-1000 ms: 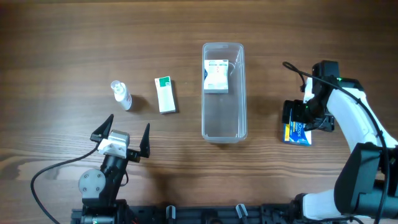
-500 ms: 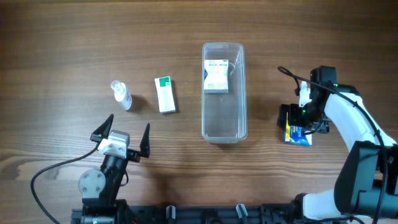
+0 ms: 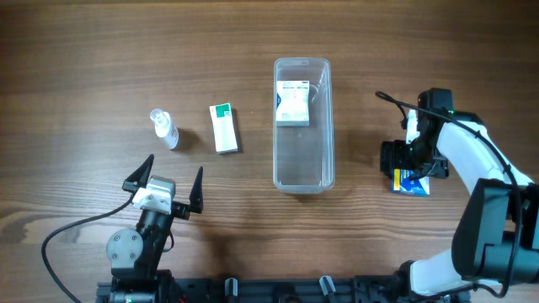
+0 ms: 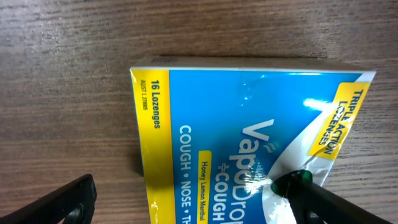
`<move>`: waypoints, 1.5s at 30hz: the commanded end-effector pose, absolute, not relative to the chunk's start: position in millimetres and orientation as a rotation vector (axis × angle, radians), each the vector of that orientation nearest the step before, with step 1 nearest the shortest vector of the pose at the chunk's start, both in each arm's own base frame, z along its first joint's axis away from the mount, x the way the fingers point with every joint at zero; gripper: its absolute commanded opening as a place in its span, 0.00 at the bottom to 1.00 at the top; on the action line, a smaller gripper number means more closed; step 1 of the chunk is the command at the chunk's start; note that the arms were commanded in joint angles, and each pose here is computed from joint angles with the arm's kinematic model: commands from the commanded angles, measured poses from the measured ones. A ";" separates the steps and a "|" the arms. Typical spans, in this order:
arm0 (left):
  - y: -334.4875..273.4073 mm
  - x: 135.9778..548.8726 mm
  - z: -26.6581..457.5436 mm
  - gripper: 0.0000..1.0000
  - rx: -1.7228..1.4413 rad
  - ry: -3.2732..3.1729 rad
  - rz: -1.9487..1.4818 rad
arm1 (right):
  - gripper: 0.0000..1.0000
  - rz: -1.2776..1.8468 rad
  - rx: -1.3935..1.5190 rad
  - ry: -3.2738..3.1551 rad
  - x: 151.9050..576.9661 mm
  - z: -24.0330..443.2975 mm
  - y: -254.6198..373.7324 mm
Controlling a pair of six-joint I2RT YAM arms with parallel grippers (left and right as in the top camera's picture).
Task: Pack container
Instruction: 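Lower and grasp the VapoDrops box with the right gripper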
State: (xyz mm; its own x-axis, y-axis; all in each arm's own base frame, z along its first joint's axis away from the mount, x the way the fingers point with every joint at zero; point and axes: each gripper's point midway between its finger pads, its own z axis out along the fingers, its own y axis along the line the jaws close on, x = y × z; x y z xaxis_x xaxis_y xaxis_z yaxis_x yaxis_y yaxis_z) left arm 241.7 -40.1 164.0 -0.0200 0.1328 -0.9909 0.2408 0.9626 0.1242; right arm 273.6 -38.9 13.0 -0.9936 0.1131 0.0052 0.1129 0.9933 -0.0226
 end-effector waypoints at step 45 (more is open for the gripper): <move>-40.0 241.6 162.1 1.00 0.296 1.597 -0.089 | 1.00 0.042 0.065 -3.275 300.3 47.6 -21.8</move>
